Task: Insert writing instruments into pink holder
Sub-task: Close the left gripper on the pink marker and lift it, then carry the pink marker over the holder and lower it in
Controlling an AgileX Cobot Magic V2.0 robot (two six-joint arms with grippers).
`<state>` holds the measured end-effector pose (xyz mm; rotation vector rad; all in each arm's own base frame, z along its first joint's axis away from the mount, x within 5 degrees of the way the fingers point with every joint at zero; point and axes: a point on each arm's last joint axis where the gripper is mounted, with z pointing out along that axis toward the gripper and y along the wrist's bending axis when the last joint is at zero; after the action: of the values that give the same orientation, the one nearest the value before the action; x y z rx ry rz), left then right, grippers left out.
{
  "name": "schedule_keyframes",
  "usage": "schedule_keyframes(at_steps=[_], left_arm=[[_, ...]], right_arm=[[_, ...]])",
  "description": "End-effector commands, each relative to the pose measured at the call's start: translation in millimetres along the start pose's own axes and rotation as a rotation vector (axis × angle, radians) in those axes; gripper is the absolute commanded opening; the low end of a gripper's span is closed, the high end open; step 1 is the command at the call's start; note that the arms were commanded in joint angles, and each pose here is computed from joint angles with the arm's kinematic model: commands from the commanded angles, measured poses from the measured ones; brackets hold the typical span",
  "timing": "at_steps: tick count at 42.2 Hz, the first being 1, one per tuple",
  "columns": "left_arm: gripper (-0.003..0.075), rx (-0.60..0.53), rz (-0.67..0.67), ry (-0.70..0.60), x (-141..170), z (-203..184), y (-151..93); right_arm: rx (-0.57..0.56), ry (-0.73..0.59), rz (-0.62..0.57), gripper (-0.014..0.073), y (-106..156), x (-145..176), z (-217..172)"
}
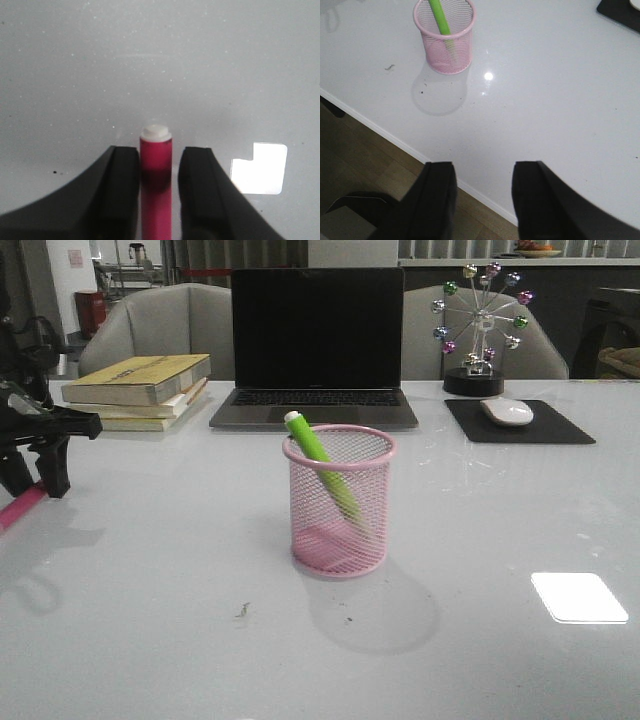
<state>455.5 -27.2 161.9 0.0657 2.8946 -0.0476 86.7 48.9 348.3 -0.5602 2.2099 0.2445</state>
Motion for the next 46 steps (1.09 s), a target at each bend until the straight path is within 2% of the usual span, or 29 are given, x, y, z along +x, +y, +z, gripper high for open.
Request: schedule_keyframes(at_steps=[1, 3, 11, 16, 24, 30, 35, 46], left_arm=[[0.012, 0.005, -0.008, -0.103, -11, -40, -1], [0.0088, 0.005, -0.007, -0.117, -11, -46, -1], [0.0092, 0.047, 0.027, -0.248, -1, -87, -12], [0.0092, 0.053, 0.059, -0.401, 12, -124, -23], [0.0092, 0.084, 0.126, -0.645, 50, -178, -47], [0.0092, 0.157, 0.177, -0.848, 82, -208, -74], [0.0092, 0.269, 0.205, -1.026, 106, -224, -103], [0.0092, 0.521, 0.288, -1.277, 141, -224, -179]], right_arm=[[0.013, -0.097, -0.01, 0.0393, -2, -12, -5], [0.013, -0.097, -0.01, 0.0393, -2, -12, -5], [0.013, -0.097, -0.01, 0.0393, -2, -12, -5], [0.013, -0.097, -0.01, 0.0393, -2, -12, -5], [0.013, -0.097, -0.01, 0.0393, -2, -12, -5], [0.013, -0.097, -0.01, 0.0393, -2, -12, -5], [0.013, -0.097, -0.01, 0.0393, -2, -12, -5], [0.013, -0.097, -0.01, 0.0393, -2, -12, -5]])
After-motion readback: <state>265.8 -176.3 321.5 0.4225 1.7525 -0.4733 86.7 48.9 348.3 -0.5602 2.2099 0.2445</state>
